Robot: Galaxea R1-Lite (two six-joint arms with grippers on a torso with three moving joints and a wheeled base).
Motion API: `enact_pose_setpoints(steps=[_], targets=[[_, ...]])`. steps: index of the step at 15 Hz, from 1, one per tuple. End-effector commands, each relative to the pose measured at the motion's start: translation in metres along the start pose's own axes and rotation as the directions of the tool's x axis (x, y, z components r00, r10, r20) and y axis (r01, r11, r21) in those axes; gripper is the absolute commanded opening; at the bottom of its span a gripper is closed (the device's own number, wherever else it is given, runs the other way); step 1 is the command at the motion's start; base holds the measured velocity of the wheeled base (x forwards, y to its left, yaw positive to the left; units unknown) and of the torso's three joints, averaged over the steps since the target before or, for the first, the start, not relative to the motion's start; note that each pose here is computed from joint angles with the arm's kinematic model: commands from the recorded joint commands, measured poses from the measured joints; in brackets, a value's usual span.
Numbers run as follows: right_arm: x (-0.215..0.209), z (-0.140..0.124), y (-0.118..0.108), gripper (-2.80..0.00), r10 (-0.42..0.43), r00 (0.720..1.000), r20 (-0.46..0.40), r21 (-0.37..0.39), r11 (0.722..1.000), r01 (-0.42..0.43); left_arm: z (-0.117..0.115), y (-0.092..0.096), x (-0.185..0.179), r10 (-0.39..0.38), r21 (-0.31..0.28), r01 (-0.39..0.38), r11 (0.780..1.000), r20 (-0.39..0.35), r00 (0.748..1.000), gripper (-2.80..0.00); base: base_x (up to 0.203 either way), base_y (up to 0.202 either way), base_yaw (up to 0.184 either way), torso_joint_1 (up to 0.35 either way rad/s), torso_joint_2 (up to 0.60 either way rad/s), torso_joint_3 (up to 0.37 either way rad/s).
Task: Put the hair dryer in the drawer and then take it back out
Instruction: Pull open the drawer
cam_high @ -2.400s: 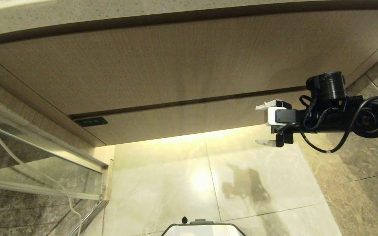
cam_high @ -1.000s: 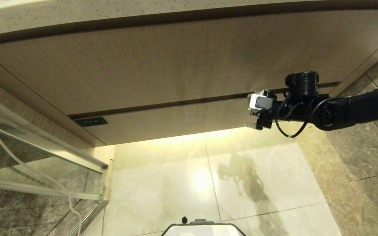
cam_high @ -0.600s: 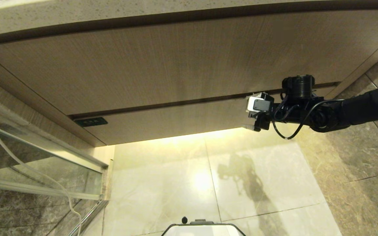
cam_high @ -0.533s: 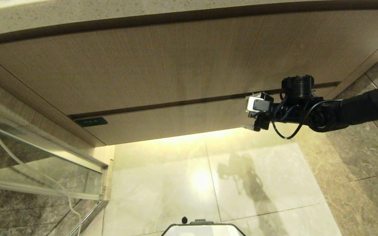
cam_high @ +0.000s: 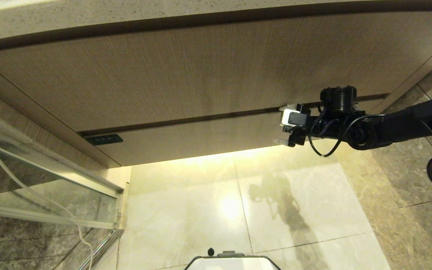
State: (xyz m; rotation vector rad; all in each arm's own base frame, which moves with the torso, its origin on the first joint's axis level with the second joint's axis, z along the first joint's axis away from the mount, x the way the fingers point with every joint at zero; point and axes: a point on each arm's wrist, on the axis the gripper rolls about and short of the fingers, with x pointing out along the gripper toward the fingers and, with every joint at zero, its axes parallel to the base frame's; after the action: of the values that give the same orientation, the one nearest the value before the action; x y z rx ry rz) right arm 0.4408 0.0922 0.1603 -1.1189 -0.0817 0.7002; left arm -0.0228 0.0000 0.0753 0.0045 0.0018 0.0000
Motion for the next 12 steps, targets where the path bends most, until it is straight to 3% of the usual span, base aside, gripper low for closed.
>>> enact_pose_setpoints(steps=[1, 12], targets=[[0.003, -0.002, 0.001, 0.00, 0.001, 1.000, 0.001, -0.006, 1.000, -0.001, 0.000, 0.000, 0.000, 0.000, 0.000, 0.000, 1.000, -0.001, 1.000, -2.80, 0.000, 0.000, 0.000, 0.000, 0.00, 0.000], [0.005, -0.016, 0.000, 0.00, 0.005, 0.999, -0.033, -0.003, 1.000, -0.005, 0.000, 0.000, 0.000, 0.000, 0.000, 0.000, 1.000, 0.000, 1.000, -2.80, 0.000, 0.000, 0.000, 0.000, 0.00, 0.000]])
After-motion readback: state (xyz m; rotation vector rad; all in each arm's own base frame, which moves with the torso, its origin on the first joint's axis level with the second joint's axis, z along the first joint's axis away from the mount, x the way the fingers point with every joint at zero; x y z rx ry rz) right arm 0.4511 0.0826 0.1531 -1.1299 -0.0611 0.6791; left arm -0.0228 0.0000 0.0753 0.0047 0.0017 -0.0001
